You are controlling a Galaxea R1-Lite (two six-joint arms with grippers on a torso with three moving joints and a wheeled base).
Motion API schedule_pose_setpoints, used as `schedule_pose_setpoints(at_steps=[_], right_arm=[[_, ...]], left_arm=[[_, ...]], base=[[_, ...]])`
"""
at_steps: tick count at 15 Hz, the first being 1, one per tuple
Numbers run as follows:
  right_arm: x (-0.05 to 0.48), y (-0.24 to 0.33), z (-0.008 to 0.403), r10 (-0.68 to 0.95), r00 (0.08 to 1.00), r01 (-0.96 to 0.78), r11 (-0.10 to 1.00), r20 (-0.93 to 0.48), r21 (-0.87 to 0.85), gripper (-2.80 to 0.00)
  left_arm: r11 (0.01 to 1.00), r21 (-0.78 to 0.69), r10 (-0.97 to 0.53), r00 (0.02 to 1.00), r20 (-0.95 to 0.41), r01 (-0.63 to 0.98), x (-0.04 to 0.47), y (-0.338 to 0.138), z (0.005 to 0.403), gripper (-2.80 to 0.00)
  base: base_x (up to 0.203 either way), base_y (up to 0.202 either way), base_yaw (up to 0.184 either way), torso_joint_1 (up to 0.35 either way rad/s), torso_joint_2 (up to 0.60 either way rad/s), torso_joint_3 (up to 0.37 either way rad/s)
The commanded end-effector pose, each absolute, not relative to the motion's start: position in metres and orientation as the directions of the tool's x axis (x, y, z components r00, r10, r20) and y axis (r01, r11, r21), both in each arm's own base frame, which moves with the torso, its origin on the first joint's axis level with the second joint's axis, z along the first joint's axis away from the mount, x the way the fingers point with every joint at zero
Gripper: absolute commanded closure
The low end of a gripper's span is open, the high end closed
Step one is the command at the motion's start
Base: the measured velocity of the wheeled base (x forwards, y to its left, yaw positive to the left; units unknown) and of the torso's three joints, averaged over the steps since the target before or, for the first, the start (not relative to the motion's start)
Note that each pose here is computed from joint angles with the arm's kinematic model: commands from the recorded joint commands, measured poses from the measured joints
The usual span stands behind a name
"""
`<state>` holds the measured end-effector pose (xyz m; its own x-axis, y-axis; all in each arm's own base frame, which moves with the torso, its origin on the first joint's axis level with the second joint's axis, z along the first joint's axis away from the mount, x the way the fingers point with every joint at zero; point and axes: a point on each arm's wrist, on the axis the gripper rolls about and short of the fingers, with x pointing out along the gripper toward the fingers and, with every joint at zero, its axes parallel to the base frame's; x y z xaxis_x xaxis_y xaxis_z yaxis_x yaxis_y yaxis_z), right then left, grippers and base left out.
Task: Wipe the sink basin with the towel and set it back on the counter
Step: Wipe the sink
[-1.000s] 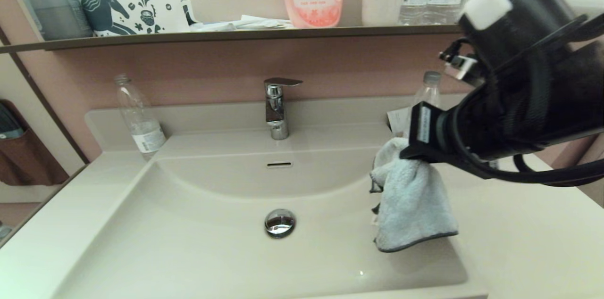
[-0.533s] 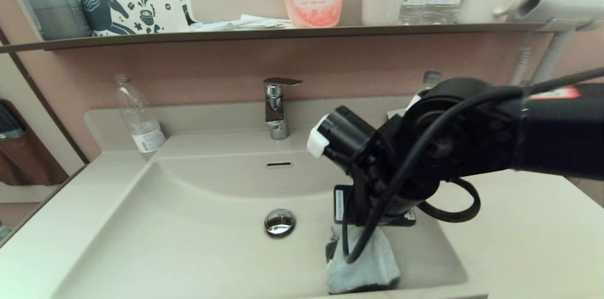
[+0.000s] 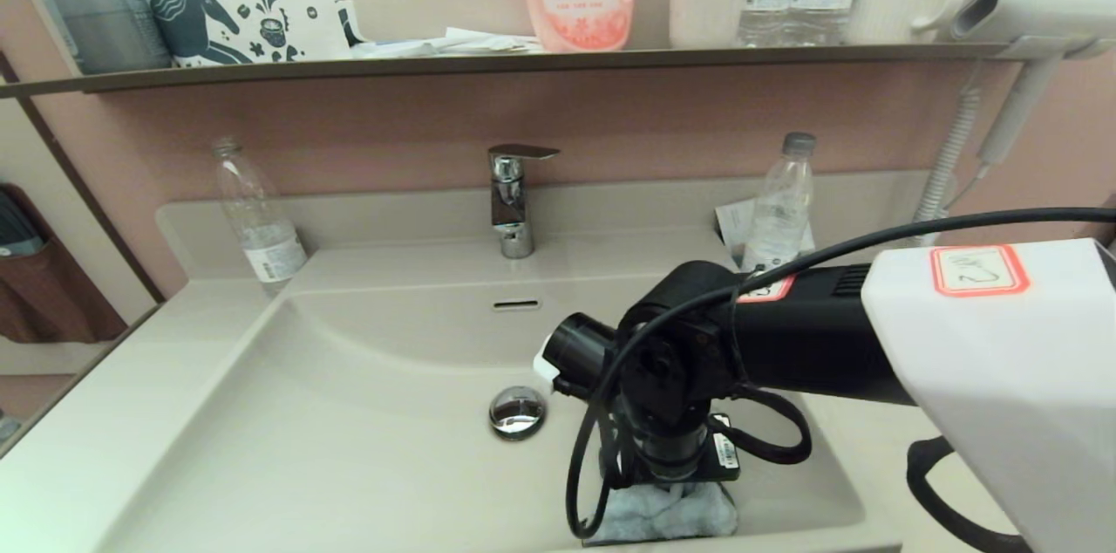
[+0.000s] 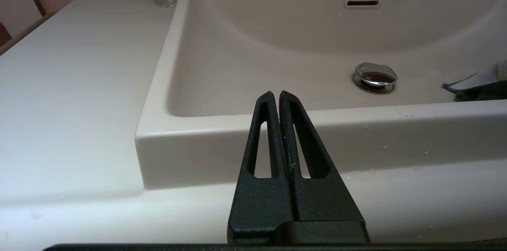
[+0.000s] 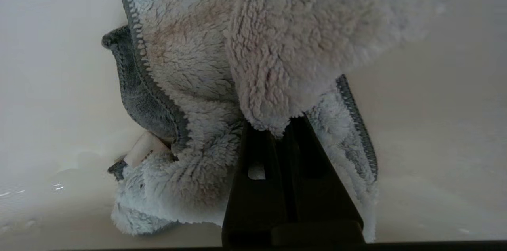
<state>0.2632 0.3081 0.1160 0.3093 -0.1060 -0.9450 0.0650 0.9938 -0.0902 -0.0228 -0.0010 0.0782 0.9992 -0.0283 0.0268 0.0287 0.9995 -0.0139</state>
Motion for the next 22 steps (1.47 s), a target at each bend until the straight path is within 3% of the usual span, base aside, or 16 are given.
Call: schedule_pose_setpoints(at_steps=[1,4,9,15,18,22], right_arm=[[0.268,0.315,0.095,-0.102,0.243,0.058,0.994,-0.965,-0.091,0.0],[0.27,0.333,0.084,-0.016,0.198,-0.009,1.0,-0.98,-0.018,0.0],[0.267,0.378,0.068,0.262,0.244,-0.251,0.947,-0.934,0.2,0.0],[0.283,0.419,0.049,0.565,0.322,-0.46,0.794,-0.759,0.397,0.0],[0.294,0.43,0.049,0.659,0.391,-0.534,0.731,-0.642,0.425,0.0],[0.323,0.421,0.039,0.664,0.486,-0.621,0.72,-0.568,0.31,0.0]], left_arm=[[1.0,-0.014,-0.028,0.999,0.026,0.028,-0.023,-0.001,0.078,0.0],[1.0,-0.014,-0.028,0.999,0.026,0.028,-0.023,-0.001,0.078,0.0],[1.0,-0.014,-0.028,0.999,0.026,0.028,-0.023,-0.001,0.078,0.0],[1.0,-0.014,-0.028,0.999,0.026,0.028,-0.023,-0.001,0.078,0.0],[1.0,-0.014,-0.028,0.999,0.026,0.028,-0.023,-0.001,0.078,0.0],[1.0,-0.014,-0.028,0.999,0.026,0.028,-0.023,-0.001,0.078,0.0]], base=[[0.0,0.0,0.0,0.0,0.0,0.0],[0.0,0.0,0.0,0.0,0.0,0.0],[0.0,0.0,0.0,0.0,0.0,0.0],[0.0,0.0,0.0,0.0,0.0,0.0],[0.0,0.0,0.0,0.0,0.0,0.0],[0.0,0.0,0.0,0.0,0.0,0.0]])
